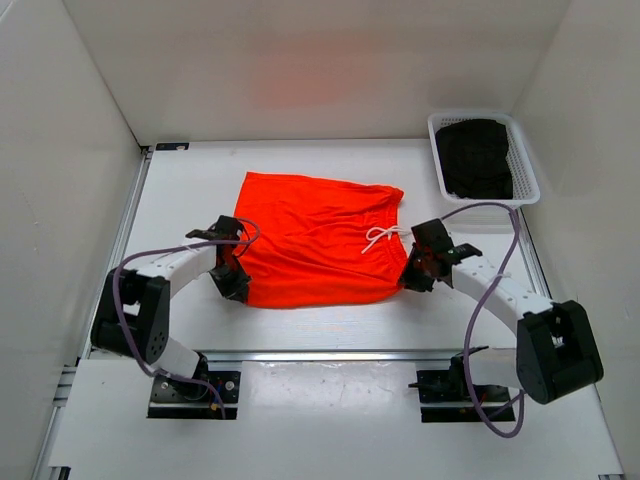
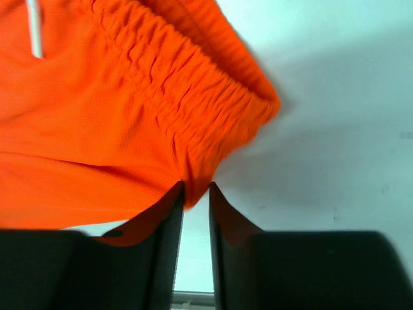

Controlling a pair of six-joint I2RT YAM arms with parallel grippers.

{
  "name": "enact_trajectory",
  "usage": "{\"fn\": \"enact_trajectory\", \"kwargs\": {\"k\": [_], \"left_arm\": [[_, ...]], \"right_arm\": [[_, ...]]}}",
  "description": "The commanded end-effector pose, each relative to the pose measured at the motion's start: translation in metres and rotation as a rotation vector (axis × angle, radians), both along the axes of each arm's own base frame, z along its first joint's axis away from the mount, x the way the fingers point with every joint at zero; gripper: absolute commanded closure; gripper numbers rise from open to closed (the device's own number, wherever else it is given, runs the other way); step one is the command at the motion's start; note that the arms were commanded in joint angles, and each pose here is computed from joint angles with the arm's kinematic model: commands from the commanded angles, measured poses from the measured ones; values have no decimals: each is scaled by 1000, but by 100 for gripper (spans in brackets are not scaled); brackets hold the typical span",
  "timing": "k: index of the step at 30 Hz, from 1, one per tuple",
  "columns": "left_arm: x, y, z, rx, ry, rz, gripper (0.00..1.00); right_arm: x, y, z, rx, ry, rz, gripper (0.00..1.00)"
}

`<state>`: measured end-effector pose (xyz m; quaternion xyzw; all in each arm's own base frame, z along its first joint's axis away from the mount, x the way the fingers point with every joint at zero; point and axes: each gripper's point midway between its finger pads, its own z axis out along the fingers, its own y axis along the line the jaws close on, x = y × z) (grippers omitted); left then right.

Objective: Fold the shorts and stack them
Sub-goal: Flatten the shorts out

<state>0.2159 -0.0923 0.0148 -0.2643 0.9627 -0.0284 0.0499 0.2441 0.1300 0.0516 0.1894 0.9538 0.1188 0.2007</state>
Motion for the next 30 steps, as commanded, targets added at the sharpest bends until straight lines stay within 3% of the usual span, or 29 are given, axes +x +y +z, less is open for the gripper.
{"fn": "enact_trajectory", "kwargs": {"k": [1, 2, 7, 17, 21, 24, 25, 26, 27, 30], "left_arm": [[5, -4, 26, -45, -111, -3, 90], [0, -4, 29, -53, -108, -4, 90], [-7, -5, 50, -84, -165, 14, 90], [2, -3, 77, -76, -215, 9, 90], [3, 0, 86, -60, -236, 14, 90], [-1, 3, 86, -49, -230, 16, 90], [-1, 3, 89, -52, -241, 16, 90], [-3, 5, 90, -44, -244, 19, 90], [-3, 5, 90, -44, -244, 19, 90], [-1, 7, 101, -50, -269, 28, 90]], "right_arm": [[-25, -4, -1, 23, 28, 1, 69], [-35, -8, -8, 19, 52, -11, 58], [-40, -17, -4, 1, 9, -27, 41], [9, -5, -7, 53, -73, -33, 40], [22, 3, -11, 98, -110, -24, 45], [25, 4, -17, 95, -103, -25, 68], [24, 4, -20, 91, -93, -25, 88], [21, 1, -22, 77, -81, -31, 96], [15, -2, -24, 71, -66, -31, 100], [-5, -6, -23, 59, -33, -21, 100]]}}
